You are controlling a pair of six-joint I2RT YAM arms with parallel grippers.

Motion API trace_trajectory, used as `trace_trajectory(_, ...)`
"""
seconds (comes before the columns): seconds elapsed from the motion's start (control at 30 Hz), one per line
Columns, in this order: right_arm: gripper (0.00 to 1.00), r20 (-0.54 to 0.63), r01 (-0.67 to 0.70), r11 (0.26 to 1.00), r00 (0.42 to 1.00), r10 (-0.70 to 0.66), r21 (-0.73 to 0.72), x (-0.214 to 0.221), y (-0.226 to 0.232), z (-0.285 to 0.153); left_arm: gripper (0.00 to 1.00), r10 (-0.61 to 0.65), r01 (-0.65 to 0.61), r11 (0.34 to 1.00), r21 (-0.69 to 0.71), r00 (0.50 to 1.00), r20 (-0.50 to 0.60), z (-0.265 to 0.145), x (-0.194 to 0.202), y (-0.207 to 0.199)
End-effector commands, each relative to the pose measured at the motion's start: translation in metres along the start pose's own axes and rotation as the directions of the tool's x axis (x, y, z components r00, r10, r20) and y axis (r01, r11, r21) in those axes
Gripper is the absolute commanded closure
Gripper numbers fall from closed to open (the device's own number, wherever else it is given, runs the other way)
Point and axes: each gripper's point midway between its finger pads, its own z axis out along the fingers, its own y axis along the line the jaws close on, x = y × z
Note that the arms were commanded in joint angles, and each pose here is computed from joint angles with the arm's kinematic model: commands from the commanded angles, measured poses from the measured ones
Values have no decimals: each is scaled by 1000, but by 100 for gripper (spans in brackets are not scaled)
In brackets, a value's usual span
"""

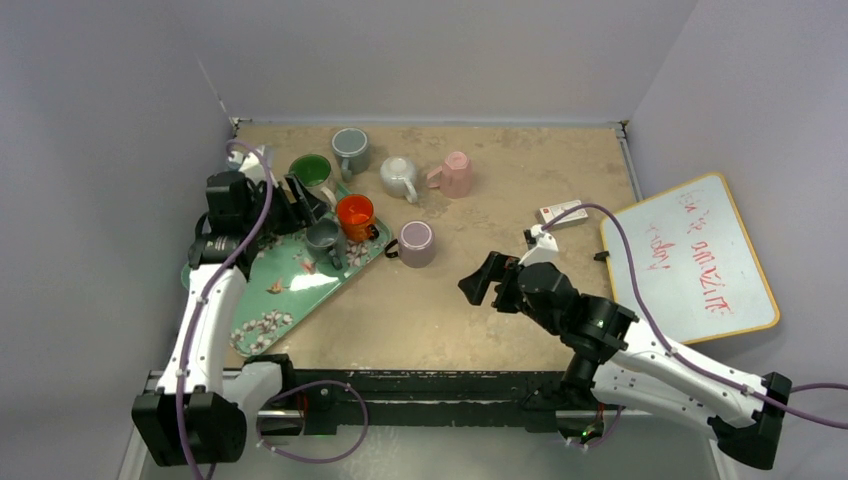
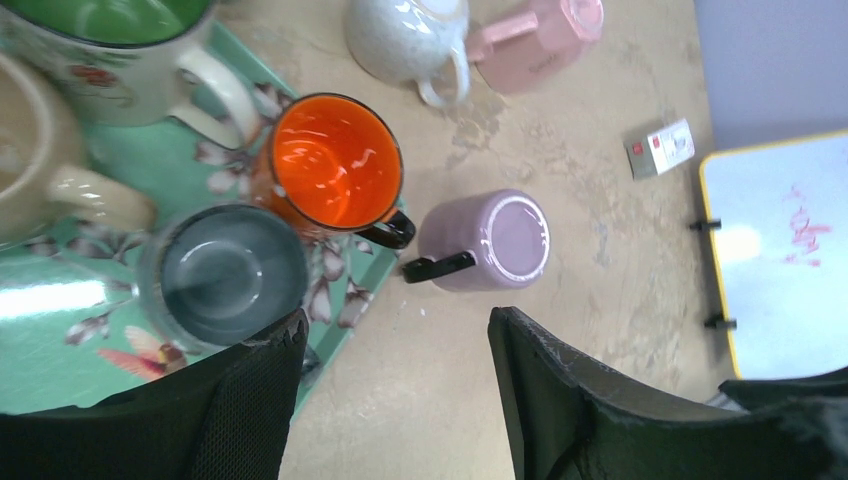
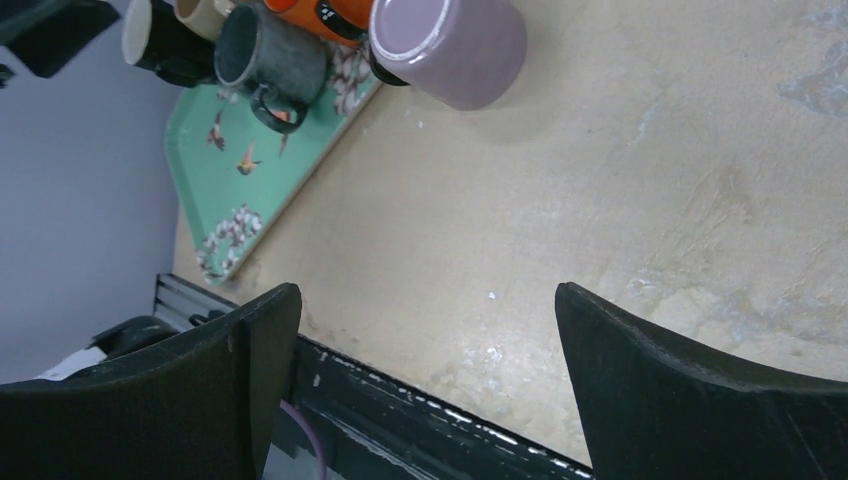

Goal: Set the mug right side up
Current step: Turn over the cup at the center of the board.

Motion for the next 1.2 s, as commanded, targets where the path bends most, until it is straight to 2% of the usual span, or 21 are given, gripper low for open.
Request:
trace_trajectory(0.0, 1, 47, -51, 997, 997, 54, -64, -11, 12, -7, 35, 167, -161, 981, 111, 985, -40, 11, 0, -49)
trace_trajectory(0.3, 1, 55, -71, 995, 996, 75, -63, -14, 7, -17, 34, 203, -174, 967, 189, 967, -150, 74, 29, -78)
trace_trajectory(0.6, 1, 62, -87, 994, 994, 91, -61, -14, 1, -23, 32, 237, -186, 961, 206, 935, -264, 127, 76, -76)
trace_trajectory(0.83, 1, 62, -91, 994, 994, 94, -58, -14, -1, -26, 32, 246, -179, 952, 248, 931, -271, 146, 92, -79)
trace_trajectory(0.97, 1, 61, -86, 995, 994, 90, -59, -14, -1, -27, 32, 229, -148, 955, 257, 918, -323, 156, 106, -77)
trace_trajectory(1.17, 1, 55, -86, 995, 995, 89, -51, -12, -5, -30, 32, 228, -130, 952, 279, 907, -354, 150, 122, -85)
